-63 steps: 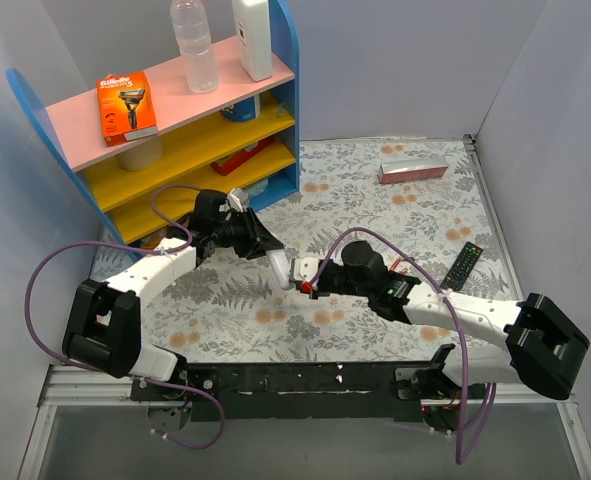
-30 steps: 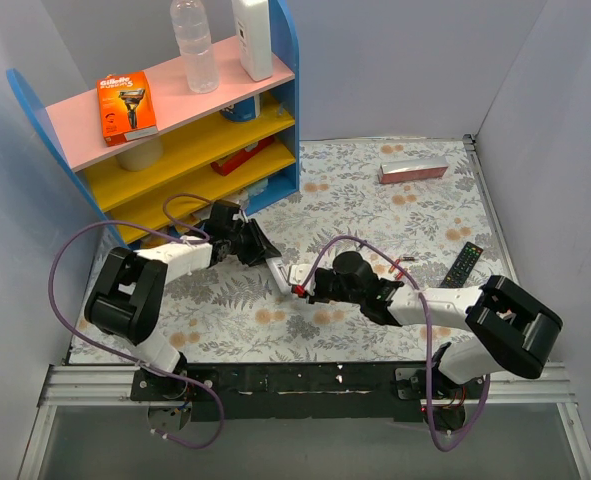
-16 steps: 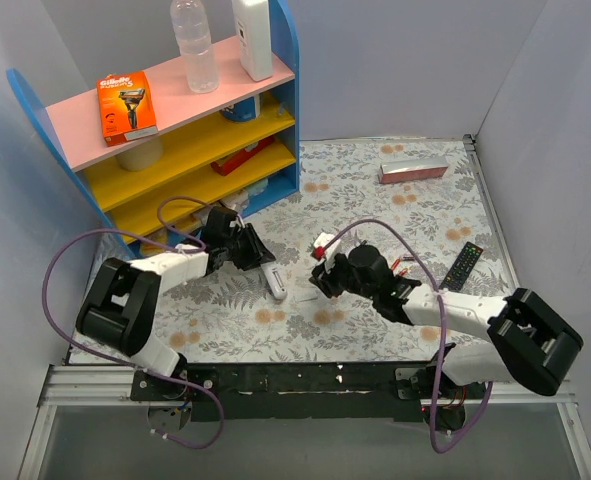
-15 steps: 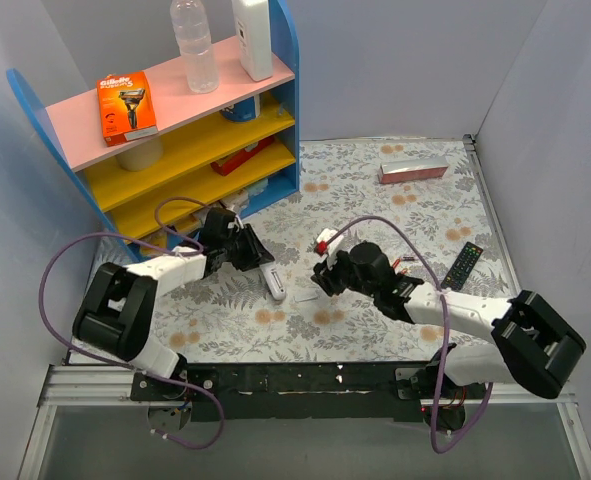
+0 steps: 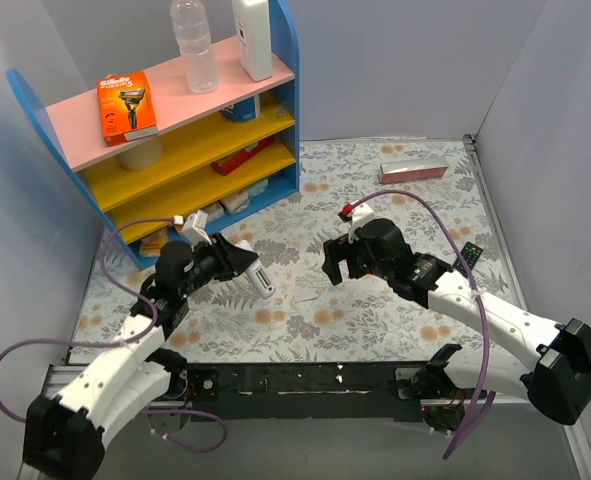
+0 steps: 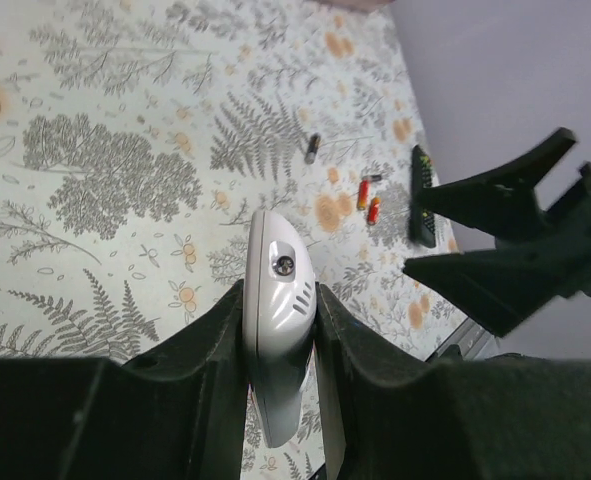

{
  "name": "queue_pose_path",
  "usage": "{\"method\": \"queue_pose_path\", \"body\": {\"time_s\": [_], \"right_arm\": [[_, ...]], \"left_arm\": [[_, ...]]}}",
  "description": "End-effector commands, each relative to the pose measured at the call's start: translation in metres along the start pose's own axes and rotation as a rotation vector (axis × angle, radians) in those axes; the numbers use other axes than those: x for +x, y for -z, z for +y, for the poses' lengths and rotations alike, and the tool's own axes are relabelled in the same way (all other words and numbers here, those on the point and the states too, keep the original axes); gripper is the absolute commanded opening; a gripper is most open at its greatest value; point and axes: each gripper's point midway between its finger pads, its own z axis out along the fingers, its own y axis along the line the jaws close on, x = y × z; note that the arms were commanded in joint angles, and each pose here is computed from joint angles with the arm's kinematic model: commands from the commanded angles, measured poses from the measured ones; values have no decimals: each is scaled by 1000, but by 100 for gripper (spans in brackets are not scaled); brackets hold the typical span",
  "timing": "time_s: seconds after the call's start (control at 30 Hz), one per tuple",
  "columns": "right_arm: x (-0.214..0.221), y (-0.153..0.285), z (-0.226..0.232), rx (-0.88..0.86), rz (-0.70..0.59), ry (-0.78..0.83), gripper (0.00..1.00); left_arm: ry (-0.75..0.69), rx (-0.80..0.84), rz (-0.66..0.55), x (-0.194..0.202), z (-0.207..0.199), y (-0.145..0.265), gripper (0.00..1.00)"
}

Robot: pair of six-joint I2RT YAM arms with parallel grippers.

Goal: Load the batteries into the remote control

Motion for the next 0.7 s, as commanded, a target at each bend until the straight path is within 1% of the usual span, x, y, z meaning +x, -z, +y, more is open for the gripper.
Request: {"method": "queue_pose_path", "body": {"time_s": [0.0, 0.03, 0.07, 0.1, 0.13, 0.17, 0.2, 0.23, 0.27, 0.33, 0.4, 0.47, 0.53, 0.57, 0.63, 0.67], "right_arm": [[-6, 17, -16, 90, 86, -97, 98], [-6, 18, -21, 115, 104, -113, 98], [5, 18, -32, 156, 169, -148, 98], [-6, 19, -35, 171, 163, -171, 98], [-2, 17, -41, 198, 195, -198, 98], [1, 19, -51, 234, 221, -248, 98], [-5, 20, -54, 250, 217, -278, 98], [-1, 17, -59, 271, 247, -303, 98], [4, 19, -69, 307, 274, -338, 96], [9, 15, -77, 356, 300, -407, 94], [18, 16, -89, 414, 337, -488, 89], [28, 13, -104, 475, 363, -544, 81], [35, 11, -114, 519, 367, -606, 76], [36, 11, -123, 544, 360, -635, 71], [38, 6, -134, 574, 338, -669, 67], [45, 7, -141, 605, 338, -685, 61]], "left_arm": [[-99, 81, -171, -25, -22, 30, 0], [-111, 94, -195, -28, -26, 36, 0], [-119, 92, -207, -28, -25, 40, 0], [-130, 110, -252, -35, -31, 50, 0], [-134, 112, -279, -39, -33, 55, 0], [-123, 71, -275, -36, -25, 57, 0], [-128, 88, -307, -40, -30, 65, 0], [-138, 87, -319, -42, -31, 68, 0], [-146, 81, -320, -40, -29, 71, 0], [-165, 91, -339, -42, -32, 78, 0], [-206, 99, -323, -38, -33, 80, 0], [-241, 99, -307, -35, -32, 80, 0], [-248, 100, -284, -30, -30, 77, 0], [-256, 114, -288, -31, -33, 77, 0], [-267, 140, -282, -28, -35, 76, 0], [-272, 155, -295, -30, -38, 78, 0]]}}
